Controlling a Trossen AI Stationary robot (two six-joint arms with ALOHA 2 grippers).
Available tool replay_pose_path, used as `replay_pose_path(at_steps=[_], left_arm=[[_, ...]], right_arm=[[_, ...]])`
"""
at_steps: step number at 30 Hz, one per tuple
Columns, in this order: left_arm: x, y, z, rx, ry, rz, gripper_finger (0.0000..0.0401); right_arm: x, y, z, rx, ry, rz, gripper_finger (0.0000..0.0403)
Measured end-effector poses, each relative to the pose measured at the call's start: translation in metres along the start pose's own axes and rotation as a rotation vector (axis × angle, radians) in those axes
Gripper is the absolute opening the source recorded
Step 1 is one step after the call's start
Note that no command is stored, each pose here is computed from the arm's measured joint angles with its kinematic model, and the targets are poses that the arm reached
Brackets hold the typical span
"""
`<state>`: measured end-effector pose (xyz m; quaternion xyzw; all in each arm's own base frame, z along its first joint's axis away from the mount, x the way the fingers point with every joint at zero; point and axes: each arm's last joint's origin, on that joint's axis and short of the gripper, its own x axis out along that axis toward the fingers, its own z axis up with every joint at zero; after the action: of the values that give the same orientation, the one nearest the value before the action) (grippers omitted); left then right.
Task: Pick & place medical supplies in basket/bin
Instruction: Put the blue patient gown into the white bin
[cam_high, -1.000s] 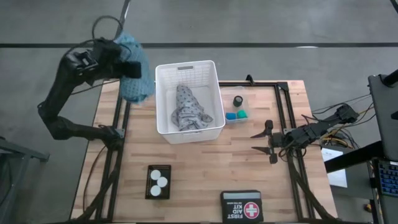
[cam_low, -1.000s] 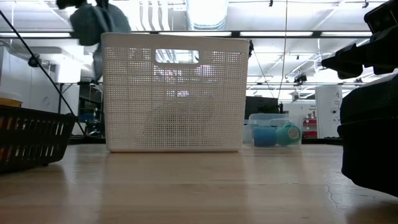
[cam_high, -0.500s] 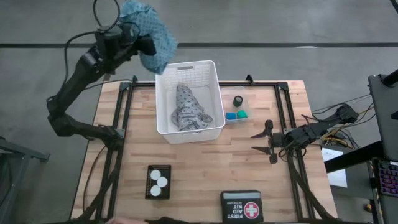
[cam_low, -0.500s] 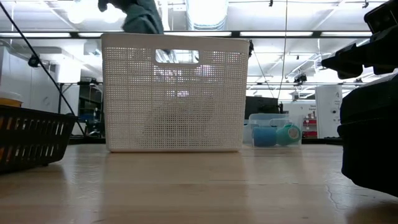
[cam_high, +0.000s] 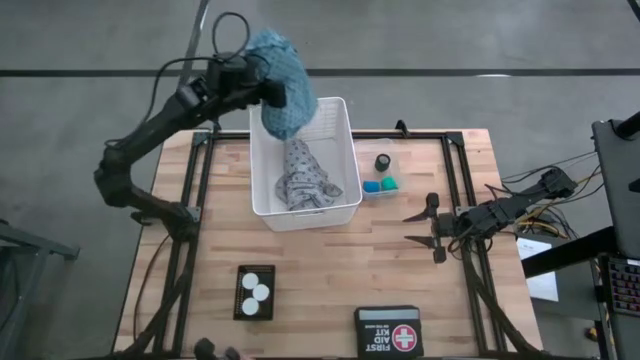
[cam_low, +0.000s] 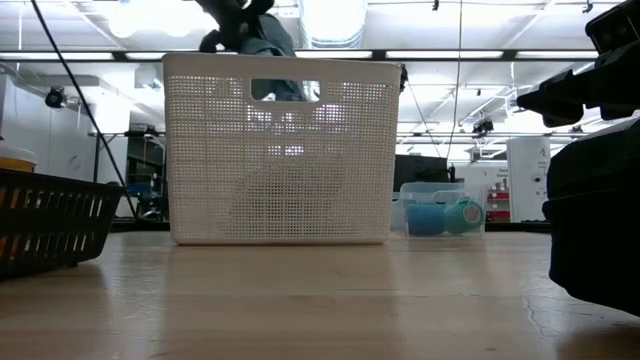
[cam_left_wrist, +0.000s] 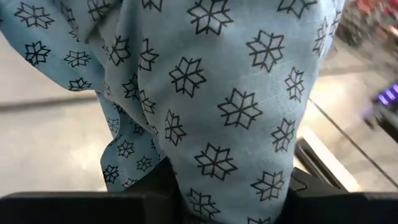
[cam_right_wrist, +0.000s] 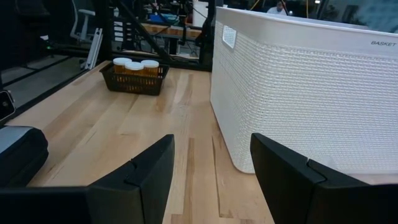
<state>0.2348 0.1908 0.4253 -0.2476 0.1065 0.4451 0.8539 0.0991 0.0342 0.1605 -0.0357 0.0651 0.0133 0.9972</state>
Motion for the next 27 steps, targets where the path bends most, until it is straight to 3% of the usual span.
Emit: replay_pose_path(at_steps=[3, 10, 16, 22, 27], left_arm=[[0.001, -0.006, -0.011, -0.002, 0.086, -0.026, 0.0129], [-0.001, -0.015, -0.039, -0.066, 0.291, 0.034, 0.0129], [-0.001, -0.022, -0.051, -0.134, 0.362, 0.063, 0.0129], [0.010, -0.023, -0.061, -0.135, 0.464, 0.059, 0.0129], [0.027, -0.021, -0.081, -0.147, 0.631, 0.124, 0.0129]], right_arm=[[0.000, 0.000, 0.000, 0.000, 0.000, -0.001, 0.0206], [0.000, 0.000, 0.000, 0.000, 0.000, -0.001, 0.0206], [0.000, 0.000, 0.000, 0.000, 0.000, 0.000, 0.0206], [0.000, 0.000, 0.000, 0.000, 0.000, 0.000, 0.0206], [0.000, 0.000, 0.000, 0.000, 0.000, -0.001, 0.0206]])
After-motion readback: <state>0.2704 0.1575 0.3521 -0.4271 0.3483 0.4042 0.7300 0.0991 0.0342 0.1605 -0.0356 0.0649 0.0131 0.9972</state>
